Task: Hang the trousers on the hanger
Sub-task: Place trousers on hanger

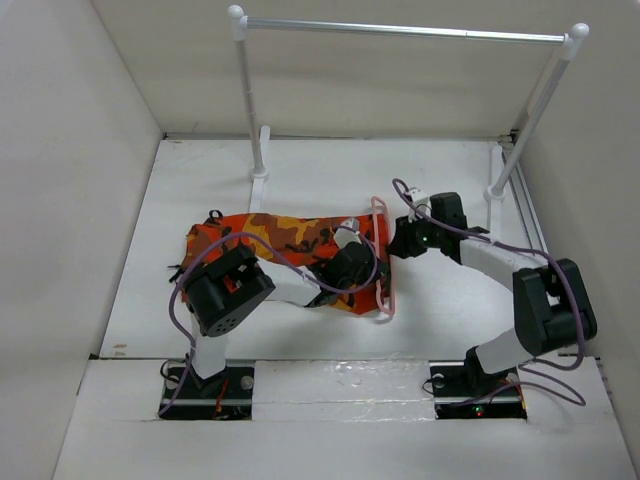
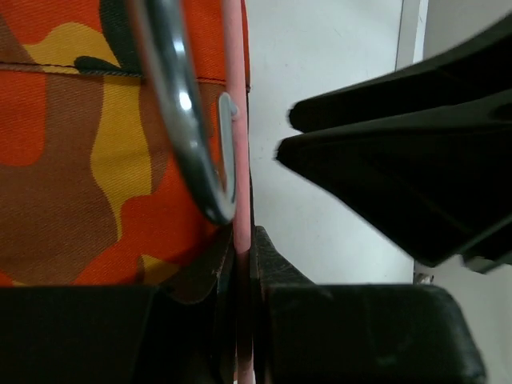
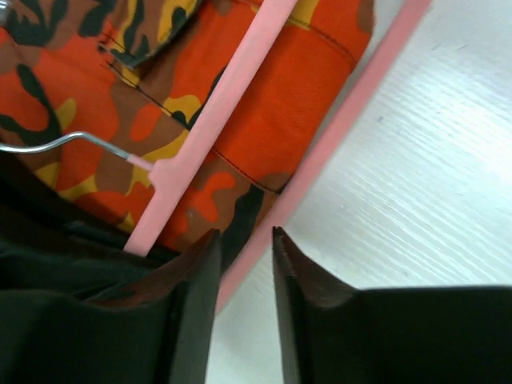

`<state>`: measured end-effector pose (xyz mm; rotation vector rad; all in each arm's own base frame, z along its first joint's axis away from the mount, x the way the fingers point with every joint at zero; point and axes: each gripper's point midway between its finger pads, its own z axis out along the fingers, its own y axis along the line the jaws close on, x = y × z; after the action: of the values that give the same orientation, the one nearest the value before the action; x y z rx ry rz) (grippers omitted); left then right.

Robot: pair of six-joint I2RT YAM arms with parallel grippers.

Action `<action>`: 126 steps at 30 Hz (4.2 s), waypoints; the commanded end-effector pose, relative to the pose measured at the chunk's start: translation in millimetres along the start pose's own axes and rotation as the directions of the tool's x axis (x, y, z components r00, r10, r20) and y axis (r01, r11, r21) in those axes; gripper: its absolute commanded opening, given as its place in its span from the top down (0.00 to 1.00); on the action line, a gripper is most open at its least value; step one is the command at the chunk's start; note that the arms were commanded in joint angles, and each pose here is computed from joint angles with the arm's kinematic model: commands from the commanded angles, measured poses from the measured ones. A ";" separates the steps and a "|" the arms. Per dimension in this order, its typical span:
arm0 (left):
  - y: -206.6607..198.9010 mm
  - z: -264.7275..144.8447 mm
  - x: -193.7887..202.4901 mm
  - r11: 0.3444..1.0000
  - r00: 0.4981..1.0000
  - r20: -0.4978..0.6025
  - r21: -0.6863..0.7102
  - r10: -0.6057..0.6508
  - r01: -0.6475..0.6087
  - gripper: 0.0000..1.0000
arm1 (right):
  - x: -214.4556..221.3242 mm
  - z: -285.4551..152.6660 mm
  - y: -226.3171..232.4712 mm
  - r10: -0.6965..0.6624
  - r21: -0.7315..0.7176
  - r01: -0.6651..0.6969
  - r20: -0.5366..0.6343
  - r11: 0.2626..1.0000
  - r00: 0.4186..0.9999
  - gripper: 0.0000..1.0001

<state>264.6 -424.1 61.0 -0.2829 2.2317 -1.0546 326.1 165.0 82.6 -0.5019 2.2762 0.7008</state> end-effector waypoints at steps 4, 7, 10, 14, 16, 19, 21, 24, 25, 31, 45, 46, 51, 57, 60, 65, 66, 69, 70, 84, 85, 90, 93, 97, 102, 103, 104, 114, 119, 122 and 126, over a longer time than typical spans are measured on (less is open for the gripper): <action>-15.1 3.4 -7.0 1.000 0.999 0.048 0.026 -0.019 0.018 1.00 | -34.4 26.1 6.2 -0.072 -0.035 0.076 0.093 0.997 0.993 0.55; -8.8 3.6 -4.4 1.000 0.999 0.042 0.008 -0.014 0.014 1.00 | -28.0 38.4 5.7 -0.063 -0.029 0.065 0.053 0.997 0.997 0.54; -7.5 3.6 -3.6 1.000 0.999 0.038 0.002 -0.004 0.004 1.00 | -23.7 47.7 8.3 -0.039 -0.022 0.040 0.035 0.999 0.999 0.53; -6.7 4.4 -1.6 1.000 1.000 0.028 -0.001 0.003 -0.003 1.00 | -11.1 56.4 11.6 -0.017 -0.020 0.017 0.013 1.000 1.000 0.52; -4.3 2.9 -1.9 1.000 1.000 0.030 -0.008 0.010 -0.009 1.00 | -9.8 55.8 9.8 -0.016 -0.008 0.016 0.020 1.000 1.000 0.69; 3.7 1.4 -2.2 0.999 0.999 0.035 -0.037 0.024 -0.023 1.00 | -14.5 49.9 15.0 -0.013 -0.020 0.014 0.058 1.000 0.998 0.96; 7.3 0.0 -2.7 0.998 0.999 0.035 -0.054 0.039 -0.037 1.00 | -23.1 41.1 15.7 -0.014 -0.023 0.016 0.088 1.000 0.996 1.00; 11.7 -3.7 -5.2 0.995 0.997 0.037 -0.082 0.067 -0.064 1.00 | -49.6 11.6 10.6 -0.041 0.014 0.039 0.165 0.999 0.985 1.00; 12.2 -5.3 -6.9 0.994 0.997 0.041 -0.090 0.069 -0.065 1.00 | -54.5 1.0 7.9 -0.041 0.031 0.036 0.161 0.999 0.986 1.00; 24.0 -13.0 -9.6 0.980 0.990 0.028 -0.151 0.136 -0.131 1.00 | -69.3 -59.7 -37.1 -0.037 0.139 0.011 0.188 0.990 0.981 1.00; 27.2 -0.7 13.4 0.971 0.985 -0.054 -0.166 0.164 -0.171 1.00 | -70.7 -44.2 -83.5 0.021 0.108 -0.032 0.104 0.994 0.994 0.47; 24.4 1.4 13.1 0.973 0.986 -0.050 -0.160 0.159 -0.166 1.00 | -48.4 -40.2 -76.7 0.043 0.093 -0.049 0.072 0.994 0.996 0.32; 14.8 9.6 17.0 0.976 0.986 -0.052 -0.143 0.160 -0.165 1.00 | -10.1 -54.0 -38.2 0.030 0.046 -0.034 0.076 0.998 0.997 0.22; 15.3 8.8 14.7 0.976 0.987 -0.042 -0.151 0.155 -0.160 1.00 | 39.4 -38.8 -5.8 0.095 -0.058 -0.095 0.006 0.994 0.995 0.22; 17.8 7.8 13.9 0.973 0.987 -0.040 -0.162 0.158 -0.163 1.00 | 48.6 -30.6 -0.1 0.125 -0.110 -0.122 0.018 0.986 0.992 0.21; 23.2 2.5 10.1 0.968 0.986 -0.029 -0.185 0.167 -0.169 1.00 | 36.1 -15.1 -9.0 0.148 -0.151 -0.135 0.077 0.979 0.986 0.53; 28.4 1.0 10.9 0.963 0.983 -0.035 -0.201 0.179 -0.182 1.00 | 26.5 -13.8 -9.6 0.126 -0.161 -0.106 0.115 0.981 0.985 0.68; 41.6 -5.3 7.9 0.942 0.978 -0.041 -0.261 0.206 -0.210 1.00 | 15.8 -27.6 -18.9 0.119 -0.122 -0.099 0.164 0.988 0.979 0.97; 44.0 -7.5 6.3 0.936 0.975 -0.041 -0.273 0.218 -0.221 1.00 | 16.2 -33.7 -22.0 0.114 -0.100 -0.098 0.171 0.990 0.979 1.00; 112.8 -57.8 -35.5 0.814 0.952 -0.029 -0.511 0.306 -0.277 1.00 | 31.0 -134.0 -73.0 0.084 0.194 -0.134 0.246 0.972 0.966 1.00; 121.8 -57.2 -37.2 0.803 0.954 -0.028 -0.534 0.298 -0.266 1.00 | 36.2 -135.9 -83.5 0.130 0.198 -0.184 0.258 0.963 0.957 1.00; 139.4 -53.7 -28.9 0.786 0.963 -0.087 -0.561 0.254 -0.258 1.00 | 30.0 -138.3 -87.4 0.161 0.168 -0.218 0.300 0.961 0.940 1.00; 108.8 -43.3 -15.9 0.816 0.955 -0.083 -0.503 0.284 -0.286 1.00 | 34.3 -114.2 -78.7 0.170 0.128 -0.203 0.230 0.971 0.958 0.58; 84.4 -31.6 -0.1 0.838 0.953 -0.097 -0.458 0.286 -0.298 1.00 | 20.2 -102.2 -82.6 0.152 0.137 -0.183 0.206 0.974 0.967 0.20; 77.6 -25.9 7.7 0.855 0.959 -0.102 -0.436 0.263 -0.281 1.00 | 6.5 -78.5 -102.3 0.169 0.146 -0.194 0.172 0.970 0.971 0.11; 76.6 -25.6 6.8 0.856 0.960 -0.097 -0.437 0.262 -0.277 1.00 | 5.4 -69.9 -101.2 0.166 0.132 -0.187 0.156 0.973 0.974 0.10; 77.2 -25.9 6.4 0.855 0.960 -0.095 -0.438 0.263 -0.277 1.00 | 1.5 -64.8 -103.9 0.163 0.131 -0.184 0.160 0.974 0.974 0.10; 83.9 -34.2 3.6 0.845 0.959 -0.089 -0.456 0.268 -0.279 1.00 | 8.3 -17.8 -104.4 0.272 -0.024 -0.272 0.196 0.962 0.942 0.52; 105.8 -40.9 -12.9 0.835 0.972 -0.067 -0.501 0.226 -0.229 1.00 | -5.6 -46.6 -117.1 0.292 0.004 -0.306 0.289 0.952 0.912 1.00; 109.4 -50.0 -23.5 0.822 0.968 -0.054 -0.518 0.244 -0.236 1.00 | -16.9 -70.9 -129.5 0.284 0.035 -0.314 0.342 0.949 0.896 1.00; 122.3 -59.1 -31.4 0.798 0.967 -0.054 -0.554 0.248 -0.236 1.00 | -29.4 -98.5 -141.9 0.265 0.076 -0.318 0.395 0.945 0.880 1.00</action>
<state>257.7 -375.3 40.3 -0.1814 2.3736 -0.5956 345.9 46.7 79.7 0.0392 2.1507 0.9077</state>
